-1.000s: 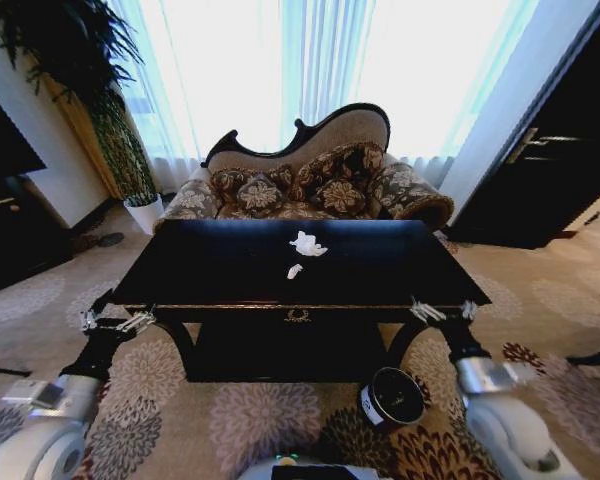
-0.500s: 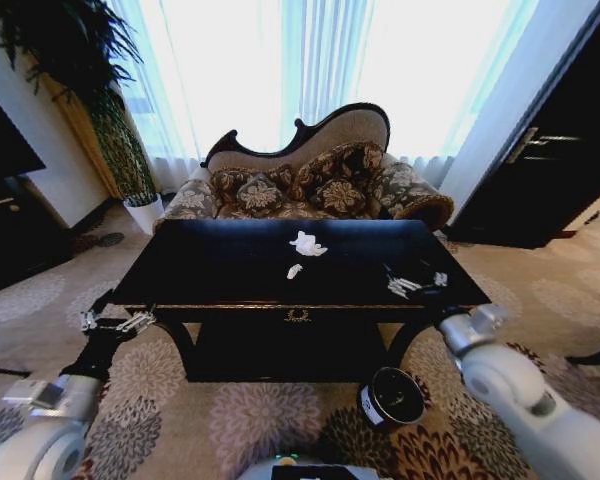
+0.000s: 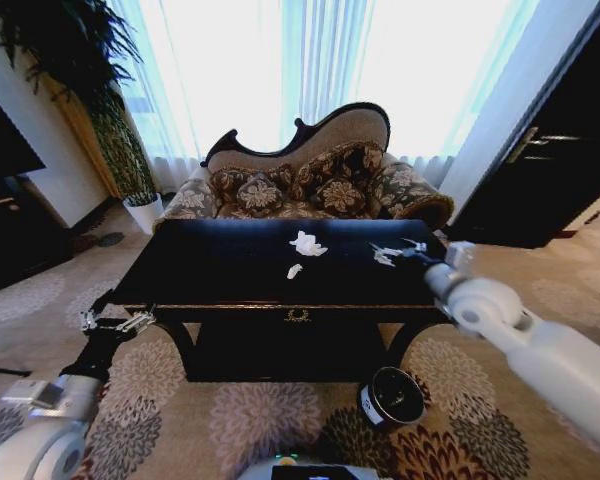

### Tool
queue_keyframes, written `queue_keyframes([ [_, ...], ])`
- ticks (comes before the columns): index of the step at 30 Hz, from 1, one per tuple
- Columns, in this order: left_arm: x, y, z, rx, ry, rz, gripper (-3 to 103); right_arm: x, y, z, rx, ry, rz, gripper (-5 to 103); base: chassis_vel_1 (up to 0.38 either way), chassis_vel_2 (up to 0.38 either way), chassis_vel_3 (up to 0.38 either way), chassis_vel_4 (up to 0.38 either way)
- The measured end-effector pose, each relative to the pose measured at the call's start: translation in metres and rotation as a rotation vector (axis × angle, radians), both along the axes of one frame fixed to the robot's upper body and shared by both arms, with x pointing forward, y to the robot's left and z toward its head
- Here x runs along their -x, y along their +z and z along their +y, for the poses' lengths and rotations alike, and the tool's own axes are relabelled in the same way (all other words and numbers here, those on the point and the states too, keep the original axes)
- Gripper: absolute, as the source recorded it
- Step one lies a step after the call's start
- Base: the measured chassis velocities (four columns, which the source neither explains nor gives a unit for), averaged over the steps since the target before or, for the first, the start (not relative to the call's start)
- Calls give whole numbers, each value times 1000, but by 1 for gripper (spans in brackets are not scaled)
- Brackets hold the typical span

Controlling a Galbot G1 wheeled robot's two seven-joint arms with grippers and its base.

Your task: Move to the front of the table and place the trash on the table into the trash bin.

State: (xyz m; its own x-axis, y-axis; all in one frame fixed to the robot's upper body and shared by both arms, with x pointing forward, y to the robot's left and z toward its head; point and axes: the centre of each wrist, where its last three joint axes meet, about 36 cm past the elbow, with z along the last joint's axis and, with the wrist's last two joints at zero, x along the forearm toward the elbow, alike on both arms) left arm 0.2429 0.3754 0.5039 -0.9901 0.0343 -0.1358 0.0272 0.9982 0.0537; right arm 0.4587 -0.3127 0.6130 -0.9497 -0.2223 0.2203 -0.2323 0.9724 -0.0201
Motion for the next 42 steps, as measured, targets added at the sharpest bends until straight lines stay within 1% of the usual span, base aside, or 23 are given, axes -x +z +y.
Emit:
queue_keyframes([
  [1, 0, 0, 0, 0, 0, 0, 100, -7, -2, 8, 3, 9, 18, 100, 0, 0, 0, 0],
  [3, 0, 0, 0, 0, 0, 0, 100, -12, -3, 12, 5, 13, 25, 100, 0, 0, 0, 0],
  [6, 0, 0, 0, 0, 0, 0, 100, -31, -4, 36, 20, 51, 43, 100, 0, 0, 0, 0],
  [7, 0, 0, 0, 0, 0, 0, 100, -31, -4, 36, 20, 51, 43, 100, 0, 0, 0, 0],
  [9, 0, 0, 0, 0, 0, 0, 100, -40, -1, 51, 32, 77, 38, 100, 0, 0, 0, 0],
  [11, 0, 0, 0, 0, 0, 0, 100, -51, -1, 72, 49, 107, 38, 100, 0, 0, 0, 0],
  [13, 0, 0, 0, 0, 1, 0, 100, -58, -2, 82, 59, 114, 39, 100, 0, 0, 0, 0],
  [14, 0, 0, 0, 0, 1, 0, 100, -58, -2, 82, 59, 114, 39, 100, 0, 0, 0, 0],
  [16, 0, 0, 0, 0, 0, 0, 100, -69, -5, 102, 64, 134, 44, 100, 0, 0, 0, 0],
  [18, 0, 0, 0, 0, 0, 0, 100, -71, -7, 107, 66, 139, 46, 100, 0, 0, 0, 0],
  [20, 0, 0, 0, 0, 0, 0, 100, -75, -12, 121, 77, 159, 48, 100, 0, 0, 0, 0],
  [21, 0, 0, 0, 0, 0, 0, 100, -75, -12, 121, 77, 159, 48, 100, 0, 0, 0, 0],
  [24, 0, 0, 0, 0, 0, 0, 100, -80, -19, 137, 89, 177, 49, 100, 0, 0, 0, 0],
  [28, 0, 0, 0, 0, 0, 0, 100, -87, -26, 144, 104, 177, 49, 100, 0, 0, 0, 0],
  [31, 0, 0, 0, 0, 0, 0, 100, -99, -32, 150, 123, 169, 42, 100, 0, 0, 0, 0],
  [42, 0, 0, 0, 0, 0, 0, 100, -120, -57, 149, 144, 154, 55, 100, 0, 0, 0, 0],
])
